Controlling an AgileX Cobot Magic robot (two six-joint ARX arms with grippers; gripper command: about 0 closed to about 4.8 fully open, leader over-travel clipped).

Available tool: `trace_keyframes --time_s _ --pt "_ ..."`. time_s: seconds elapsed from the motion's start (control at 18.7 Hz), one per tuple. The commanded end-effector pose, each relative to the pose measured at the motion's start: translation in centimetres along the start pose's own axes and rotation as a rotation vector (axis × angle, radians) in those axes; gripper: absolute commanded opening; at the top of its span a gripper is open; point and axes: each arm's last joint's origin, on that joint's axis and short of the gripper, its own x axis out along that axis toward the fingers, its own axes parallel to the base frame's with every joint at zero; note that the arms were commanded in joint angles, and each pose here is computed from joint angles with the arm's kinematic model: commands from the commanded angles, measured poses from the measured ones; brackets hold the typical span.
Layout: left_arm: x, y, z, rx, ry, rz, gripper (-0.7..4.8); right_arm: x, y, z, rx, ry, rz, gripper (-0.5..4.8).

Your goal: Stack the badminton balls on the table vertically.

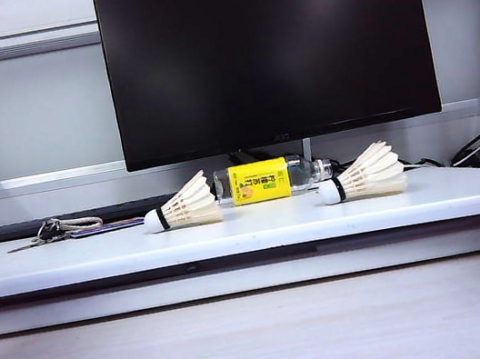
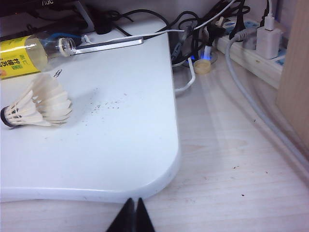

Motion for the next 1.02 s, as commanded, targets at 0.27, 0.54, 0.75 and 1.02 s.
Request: trace_keyframes --time_s 0.27,0.54,0.75,1.02 --pt "0.0 0.1 -0.3 -0.003 0.019 0.001 0.26 0.0 0.0 0.1 0.002 -0.008 0.001 0.13" --pt "0.0 0.1 -0.3 -0.003 0.019 0.001 0.26 0.0 0.1 0.3 0.004 -0.03 0.011 0.13" --pt "0.0 -0.1 -0.2 -0.113 0.023 -0.037 0.26 0.0 0.4 0.3 0.329 -0.007 0.098 0.13" --pt "-0.1 -0.7 0.4 -0.219 0.002 -0.197 0.26 -0.9 1.8 3.1 0.323 -0.143 0.501 1.62"
